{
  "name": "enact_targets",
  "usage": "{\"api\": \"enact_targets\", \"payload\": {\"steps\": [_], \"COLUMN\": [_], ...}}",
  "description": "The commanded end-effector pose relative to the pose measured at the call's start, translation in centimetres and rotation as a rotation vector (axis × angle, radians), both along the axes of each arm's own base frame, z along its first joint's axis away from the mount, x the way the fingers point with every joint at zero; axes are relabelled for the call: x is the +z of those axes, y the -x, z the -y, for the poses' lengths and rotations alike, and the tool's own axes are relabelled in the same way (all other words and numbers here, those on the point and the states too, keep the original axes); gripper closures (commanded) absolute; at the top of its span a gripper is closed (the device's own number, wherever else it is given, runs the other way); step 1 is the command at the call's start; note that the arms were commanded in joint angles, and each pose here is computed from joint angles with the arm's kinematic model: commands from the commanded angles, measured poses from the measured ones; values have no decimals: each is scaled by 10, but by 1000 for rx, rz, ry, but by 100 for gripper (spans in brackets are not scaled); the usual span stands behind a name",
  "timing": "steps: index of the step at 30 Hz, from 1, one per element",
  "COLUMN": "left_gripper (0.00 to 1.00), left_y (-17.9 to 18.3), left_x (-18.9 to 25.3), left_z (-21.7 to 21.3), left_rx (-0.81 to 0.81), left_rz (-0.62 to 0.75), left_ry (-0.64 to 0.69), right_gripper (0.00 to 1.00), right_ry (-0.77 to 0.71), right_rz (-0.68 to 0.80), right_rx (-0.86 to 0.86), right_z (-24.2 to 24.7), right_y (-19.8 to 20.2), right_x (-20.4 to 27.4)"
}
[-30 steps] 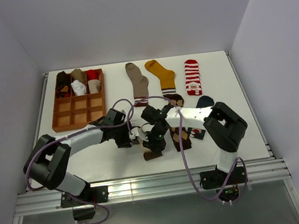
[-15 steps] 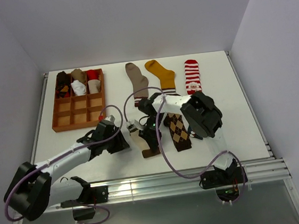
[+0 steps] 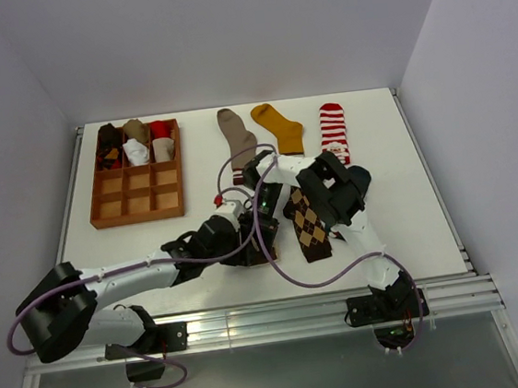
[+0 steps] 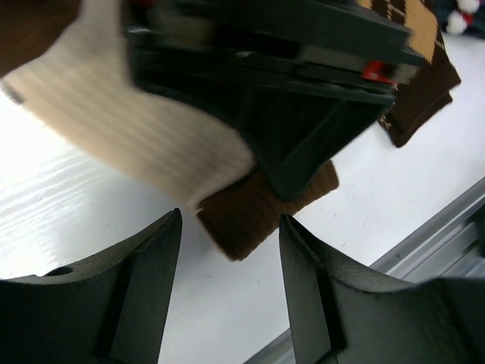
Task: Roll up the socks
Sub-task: Roll the sock at the center of the board.
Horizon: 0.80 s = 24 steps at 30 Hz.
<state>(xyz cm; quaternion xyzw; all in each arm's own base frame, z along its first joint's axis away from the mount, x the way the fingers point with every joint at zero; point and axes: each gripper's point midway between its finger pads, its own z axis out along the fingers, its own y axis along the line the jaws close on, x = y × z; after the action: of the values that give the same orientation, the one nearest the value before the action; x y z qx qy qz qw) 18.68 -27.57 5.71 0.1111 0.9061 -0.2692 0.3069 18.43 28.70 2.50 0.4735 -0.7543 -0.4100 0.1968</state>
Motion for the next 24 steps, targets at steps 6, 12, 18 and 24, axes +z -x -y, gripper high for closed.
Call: {"api": "enact_targets", "payload": {"steps": [6,12,18,24], "left_gripper": [40,40,45,59], "left_y": [-16,-14,-6,7], "left_x": [17,10,0,-12], "left_z": [33,39,41,39], "left_rx": [-128,-168,-193,-199], "left_rz": [175,171,135,75], "left_ry": [17,22,30,71], "right_gripper": [85,85,85,85], "right_ry": [60,73,75,80], "right_rz": [57,42,43,45], "right_rx": [29,20,13,-2], "right_z": [12,13,13,12], "right_y": [-14,-14,-16,-18], "right_x": [-23,-24,-25,-26]}}
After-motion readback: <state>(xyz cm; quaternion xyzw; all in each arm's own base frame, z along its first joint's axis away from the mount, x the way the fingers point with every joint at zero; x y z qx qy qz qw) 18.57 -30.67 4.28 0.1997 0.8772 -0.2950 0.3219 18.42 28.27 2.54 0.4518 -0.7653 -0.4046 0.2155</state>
